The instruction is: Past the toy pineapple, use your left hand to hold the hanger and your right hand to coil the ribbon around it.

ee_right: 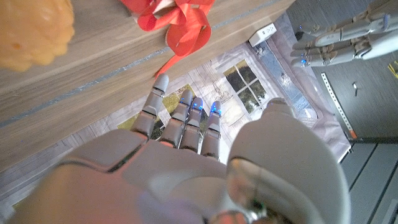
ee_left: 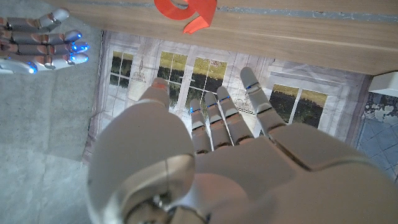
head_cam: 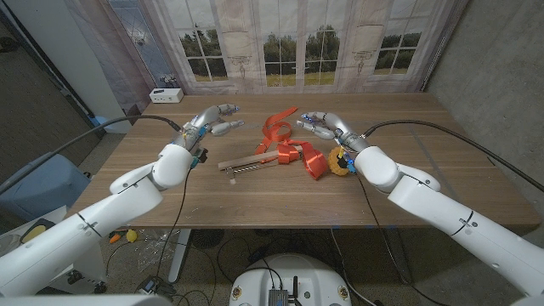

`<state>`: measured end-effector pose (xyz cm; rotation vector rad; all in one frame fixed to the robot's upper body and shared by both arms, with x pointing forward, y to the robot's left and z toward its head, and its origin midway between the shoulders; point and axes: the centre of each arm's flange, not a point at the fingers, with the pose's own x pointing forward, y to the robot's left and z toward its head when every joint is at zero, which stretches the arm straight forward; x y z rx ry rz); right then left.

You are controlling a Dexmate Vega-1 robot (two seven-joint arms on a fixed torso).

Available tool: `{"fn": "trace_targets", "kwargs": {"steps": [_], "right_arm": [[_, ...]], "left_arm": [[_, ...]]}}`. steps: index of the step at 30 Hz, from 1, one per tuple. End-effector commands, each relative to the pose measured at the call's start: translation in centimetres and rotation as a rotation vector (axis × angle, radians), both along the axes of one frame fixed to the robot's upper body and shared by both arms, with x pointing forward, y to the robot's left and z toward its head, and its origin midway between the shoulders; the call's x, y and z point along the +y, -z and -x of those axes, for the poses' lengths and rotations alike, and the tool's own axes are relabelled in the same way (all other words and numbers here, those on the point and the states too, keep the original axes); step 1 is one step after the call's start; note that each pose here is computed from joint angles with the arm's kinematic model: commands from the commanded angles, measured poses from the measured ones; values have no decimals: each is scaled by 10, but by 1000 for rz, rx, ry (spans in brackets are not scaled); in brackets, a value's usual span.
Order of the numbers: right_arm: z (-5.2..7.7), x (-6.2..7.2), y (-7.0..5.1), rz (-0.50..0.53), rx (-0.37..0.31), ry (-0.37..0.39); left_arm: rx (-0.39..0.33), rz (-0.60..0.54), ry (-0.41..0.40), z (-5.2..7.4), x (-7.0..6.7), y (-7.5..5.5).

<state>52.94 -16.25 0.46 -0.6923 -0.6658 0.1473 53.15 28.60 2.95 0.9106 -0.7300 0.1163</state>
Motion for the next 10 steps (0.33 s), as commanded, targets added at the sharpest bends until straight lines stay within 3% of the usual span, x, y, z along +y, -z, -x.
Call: {"fn": "trace_targets", "kwargs": {"steps": [1,5,10], "right_arm": [[5,-10,3,-279,-207,-33],[3,-10,0,-333,-298,-18],[5,11,3,-375,-449,19]], "left_arm": [[-38,170,295,3,41,-2],[-42,190,336,-1,48,-4],[-47,217,334,-6,53,-9]]}}
